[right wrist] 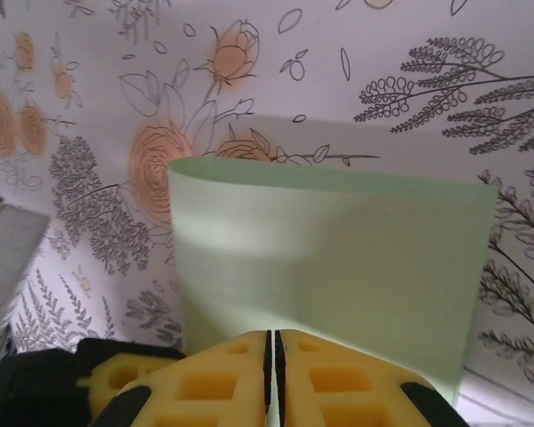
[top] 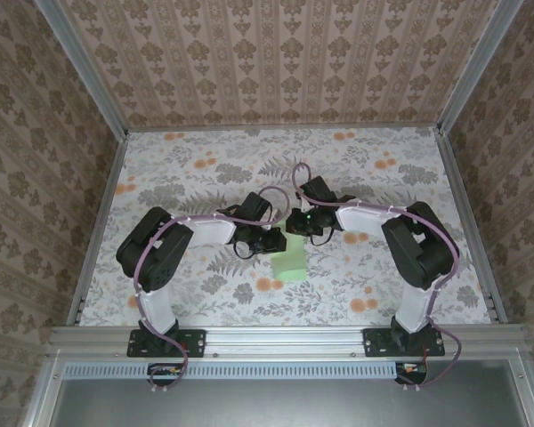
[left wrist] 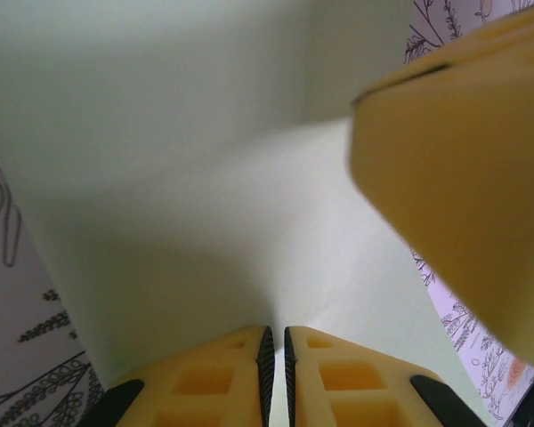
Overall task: Fold a paper plane with a square sheet of paper (fold left side to right side)
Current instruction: Hold the square sheet of paper at the center of the table, then first fold the square sheet of paper in half at the center of the table.
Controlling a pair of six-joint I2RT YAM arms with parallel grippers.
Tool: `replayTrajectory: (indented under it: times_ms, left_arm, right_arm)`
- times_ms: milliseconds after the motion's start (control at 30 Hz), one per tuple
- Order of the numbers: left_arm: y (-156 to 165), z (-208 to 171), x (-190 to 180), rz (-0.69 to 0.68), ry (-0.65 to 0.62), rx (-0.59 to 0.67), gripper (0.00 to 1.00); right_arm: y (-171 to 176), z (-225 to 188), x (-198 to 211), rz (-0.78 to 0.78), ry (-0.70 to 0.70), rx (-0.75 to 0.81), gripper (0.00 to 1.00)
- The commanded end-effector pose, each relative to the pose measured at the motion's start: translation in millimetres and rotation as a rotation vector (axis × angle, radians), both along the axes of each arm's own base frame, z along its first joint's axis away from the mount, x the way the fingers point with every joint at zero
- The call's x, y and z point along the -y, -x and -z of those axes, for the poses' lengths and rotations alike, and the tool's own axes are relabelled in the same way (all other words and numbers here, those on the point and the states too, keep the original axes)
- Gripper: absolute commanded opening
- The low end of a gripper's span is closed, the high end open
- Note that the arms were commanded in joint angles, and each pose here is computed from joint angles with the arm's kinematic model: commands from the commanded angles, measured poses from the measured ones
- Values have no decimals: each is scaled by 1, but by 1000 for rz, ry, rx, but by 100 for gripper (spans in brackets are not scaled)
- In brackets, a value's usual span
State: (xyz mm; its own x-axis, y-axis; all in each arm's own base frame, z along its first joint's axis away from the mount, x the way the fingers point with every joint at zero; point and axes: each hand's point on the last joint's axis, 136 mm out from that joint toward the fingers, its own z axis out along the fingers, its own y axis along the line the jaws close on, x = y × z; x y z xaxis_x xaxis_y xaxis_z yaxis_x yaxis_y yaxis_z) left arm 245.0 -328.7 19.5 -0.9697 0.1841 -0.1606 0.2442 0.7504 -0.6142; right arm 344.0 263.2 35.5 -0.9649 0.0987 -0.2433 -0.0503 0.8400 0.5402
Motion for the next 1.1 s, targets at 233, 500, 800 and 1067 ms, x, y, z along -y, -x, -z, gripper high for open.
replayTrajectory:
  times_ms: [233,500,800,1067]
  left_arm:
    - [19,19,-16,5,-94,-58,16]
    - [25,12,-19,13,-81,-58,16]
    - [36,7,-23,21,-67,-71,16]
    - [49,8,-26,38,-67,-87,16]
  right_arm:
    - [-4,26,0,11,41,-75,13]
    - [7,49,16,24,137,-153,12]
    - [10,57,23,34,175,-183,12]
    - [11,60,27,40,184,-193,12]
